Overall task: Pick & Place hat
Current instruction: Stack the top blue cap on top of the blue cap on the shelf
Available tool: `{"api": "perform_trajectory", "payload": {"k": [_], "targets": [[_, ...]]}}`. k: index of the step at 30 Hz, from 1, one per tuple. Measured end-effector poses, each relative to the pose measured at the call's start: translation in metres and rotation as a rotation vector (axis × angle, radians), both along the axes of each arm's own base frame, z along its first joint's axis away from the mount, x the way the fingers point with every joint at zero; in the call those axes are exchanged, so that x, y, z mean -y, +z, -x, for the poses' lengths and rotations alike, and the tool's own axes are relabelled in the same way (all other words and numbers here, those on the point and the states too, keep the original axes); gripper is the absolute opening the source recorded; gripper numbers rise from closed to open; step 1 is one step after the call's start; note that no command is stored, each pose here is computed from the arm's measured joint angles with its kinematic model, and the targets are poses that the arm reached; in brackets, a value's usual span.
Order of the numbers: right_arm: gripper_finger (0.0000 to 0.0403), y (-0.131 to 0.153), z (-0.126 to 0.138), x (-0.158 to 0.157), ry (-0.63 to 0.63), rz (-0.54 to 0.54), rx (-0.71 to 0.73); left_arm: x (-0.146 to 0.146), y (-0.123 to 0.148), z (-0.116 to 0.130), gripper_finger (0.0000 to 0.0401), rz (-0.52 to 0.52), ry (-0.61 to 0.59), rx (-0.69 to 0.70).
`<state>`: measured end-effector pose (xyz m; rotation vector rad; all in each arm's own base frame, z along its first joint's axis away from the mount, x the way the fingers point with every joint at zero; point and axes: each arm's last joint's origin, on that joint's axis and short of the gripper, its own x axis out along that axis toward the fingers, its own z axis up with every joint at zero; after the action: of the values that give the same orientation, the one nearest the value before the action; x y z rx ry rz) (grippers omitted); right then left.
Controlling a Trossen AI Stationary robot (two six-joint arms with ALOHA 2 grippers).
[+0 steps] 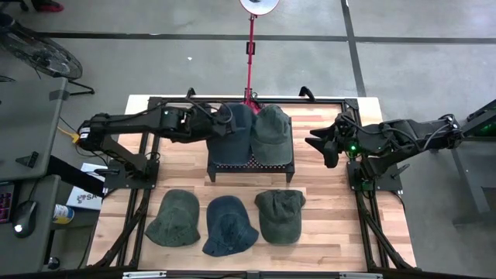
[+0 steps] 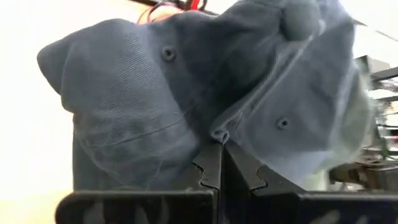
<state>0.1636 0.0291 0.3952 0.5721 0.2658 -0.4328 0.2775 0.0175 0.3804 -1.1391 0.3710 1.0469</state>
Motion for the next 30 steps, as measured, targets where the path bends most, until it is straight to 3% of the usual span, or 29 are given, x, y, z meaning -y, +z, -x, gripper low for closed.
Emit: {"api": "perform_trajectory", "payload": {"k": [10, 30], "targets": [[0.0200, 0.000, 0.000, 0.000, 0.000, 0.000, 0.000, 0.001, -0.027, -0.001, 0.0000, 0.023, -0.010, -0.085], [0.0200, 0.000, 0.000, 0.000, -0.006, -0.014, 0.004, -0.001, -0.024, -0.013, 0.0001, -0.216, -0.223, -0.149]]}}
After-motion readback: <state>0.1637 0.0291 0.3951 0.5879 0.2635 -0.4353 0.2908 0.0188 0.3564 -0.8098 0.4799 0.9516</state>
